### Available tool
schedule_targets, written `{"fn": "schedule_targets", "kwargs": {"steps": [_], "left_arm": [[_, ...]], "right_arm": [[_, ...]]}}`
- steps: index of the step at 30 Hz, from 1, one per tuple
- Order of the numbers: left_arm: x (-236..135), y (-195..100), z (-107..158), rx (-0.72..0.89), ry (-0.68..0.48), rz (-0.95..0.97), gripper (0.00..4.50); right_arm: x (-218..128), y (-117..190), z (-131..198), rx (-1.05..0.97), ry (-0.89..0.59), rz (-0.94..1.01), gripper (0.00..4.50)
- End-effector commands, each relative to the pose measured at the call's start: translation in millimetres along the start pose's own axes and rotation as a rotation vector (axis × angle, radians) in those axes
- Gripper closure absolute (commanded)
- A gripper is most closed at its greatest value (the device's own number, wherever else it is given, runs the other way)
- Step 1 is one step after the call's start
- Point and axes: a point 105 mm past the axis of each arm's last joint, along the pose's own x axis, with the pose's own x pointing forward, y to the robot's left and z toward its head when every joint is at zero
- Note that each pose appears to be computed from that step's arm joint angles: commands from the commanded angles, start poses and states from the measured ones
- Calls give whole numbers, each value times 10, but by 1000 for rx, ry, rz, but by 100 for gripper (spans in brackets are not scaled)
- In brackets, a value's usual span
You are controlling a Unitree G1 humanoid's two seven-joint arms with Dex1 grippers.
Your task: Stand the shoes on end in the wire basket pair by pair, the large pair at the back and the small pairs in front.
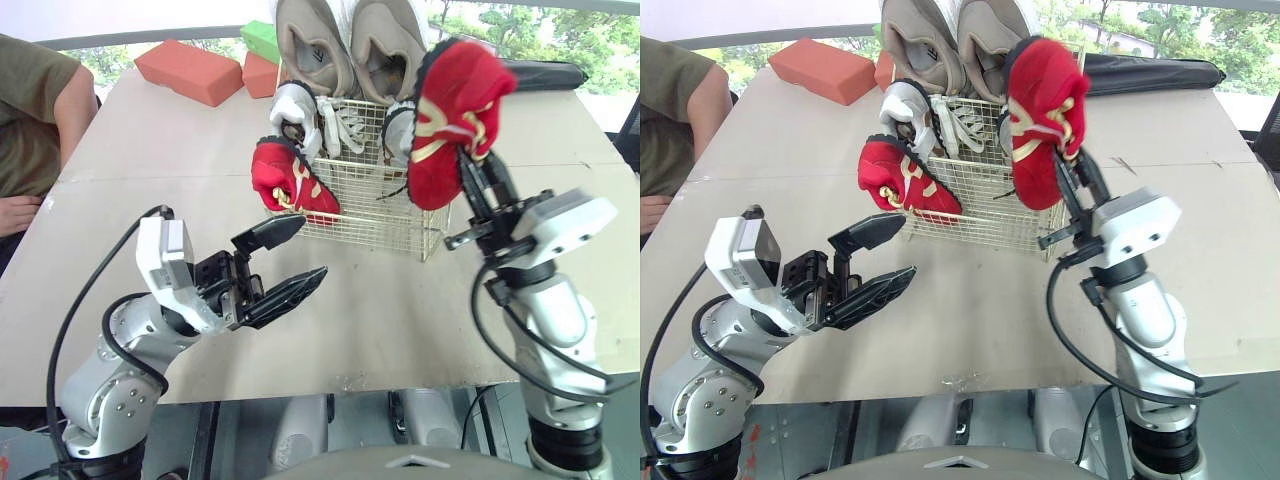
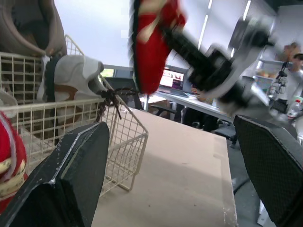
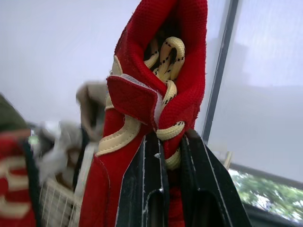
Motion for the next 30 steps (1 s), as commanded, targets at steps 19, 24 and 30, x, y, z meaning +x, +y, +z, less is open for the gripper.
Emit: {"fn": "schedule_targets", "kwargs": {"steps": [19,24,30], "left_arm": [[-499,96,-16,26,120,185,0],[-451,164,-86,-30,126,180,0],[-433,198,-187,-64,155,153,0]], "right_arm": [[-176,318,-573,128,-23,13,269],[-450,250,-536,199,31,113,61],[-603,71,-467,158,109,188,3]]}}
